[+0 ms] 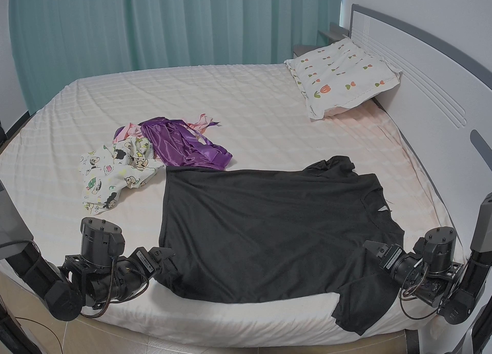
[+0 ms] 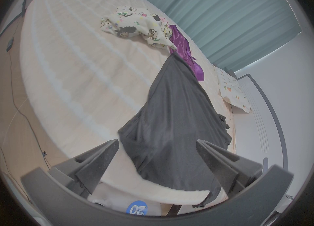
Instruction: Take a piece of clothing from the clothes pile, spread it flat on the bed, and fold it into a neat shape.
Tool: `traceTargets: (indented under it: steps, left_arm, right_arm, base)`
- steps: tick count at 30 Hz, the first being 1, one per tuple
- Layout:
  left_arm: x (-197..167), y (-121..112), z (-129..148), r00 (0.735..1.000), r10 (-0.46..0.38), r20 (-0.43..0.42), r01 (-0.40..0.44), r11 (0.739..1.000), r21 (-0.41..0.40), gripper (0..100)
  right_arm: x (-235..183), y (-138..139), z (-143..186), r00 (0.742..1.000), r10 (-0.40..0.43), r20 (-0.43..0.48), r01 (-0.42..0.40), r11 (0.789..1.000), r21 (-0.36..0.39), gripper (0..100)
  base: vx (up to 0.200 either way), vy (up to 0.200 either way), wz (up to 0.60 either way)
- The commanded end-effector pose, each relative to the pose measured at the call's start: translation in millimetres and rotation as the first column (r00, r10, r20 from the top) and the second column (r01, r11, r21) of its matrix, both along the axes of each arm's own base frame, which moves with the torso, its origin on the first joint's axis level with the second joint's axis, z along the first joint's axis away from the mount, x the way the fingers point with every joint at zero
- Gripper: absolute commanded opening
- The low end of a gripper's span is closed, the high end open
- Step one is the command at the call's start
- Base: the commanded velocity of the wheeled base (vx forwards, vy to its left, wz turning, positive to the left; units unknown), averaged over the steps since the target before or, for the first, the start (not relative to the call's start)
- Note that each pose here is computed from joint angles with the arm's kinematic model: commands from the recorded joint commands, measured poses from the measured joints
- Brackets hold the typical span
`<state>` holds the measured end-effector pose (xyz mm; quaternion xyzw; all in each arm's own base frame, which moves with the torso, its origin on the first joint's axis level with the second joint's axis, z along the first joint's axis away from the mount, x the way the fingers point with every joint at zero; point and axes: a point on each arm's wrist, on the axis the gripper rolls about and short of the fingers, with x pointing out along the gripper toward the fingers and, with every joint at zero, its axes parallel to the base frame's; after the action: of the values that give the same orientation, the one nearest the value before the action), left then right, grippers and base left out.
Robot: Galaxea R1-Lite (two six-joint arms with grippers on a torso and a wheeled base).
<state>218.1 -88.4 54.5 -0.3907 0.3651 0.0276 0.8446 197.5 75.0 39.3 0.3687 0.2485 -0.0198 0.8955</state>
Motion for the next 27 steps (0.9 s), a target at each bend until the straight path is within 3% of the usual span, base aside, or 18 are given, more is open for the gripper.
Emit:
traceTargets:
  steps: [1,20,27]
  left_arm:
    - [-6.9,-4.5,-0.9,1.000,-0.028,-0.007,0.028,1.000,0.007,100]
    - [58.3,-31.5,-40.7,1.000,0.017,-0.025,-0.015,0.994,0.104,100]
    - [55.8,-22.2,-48.0,0.998,0.028,-0.055,-0.015,0.977,0.214,100]
  right_arm:
    - [-4.5,-1.5,-0.6,1.000,0.000,-0.013,0.000,1.000,-0.005,100]
    - [-4.3,-0.3,0.5,1.000,0.004,-0.002,-0.004,1.000,-0.001,100]
    - [-4.5,-0.4,1.8,1.000,0.004,0.004,-0.004,1.000,0.002,100]
  base:
    - [0.000,0.000,0.00]
    - [0.000,0.000,0.00]
    - [0.000,0.000,0.00]
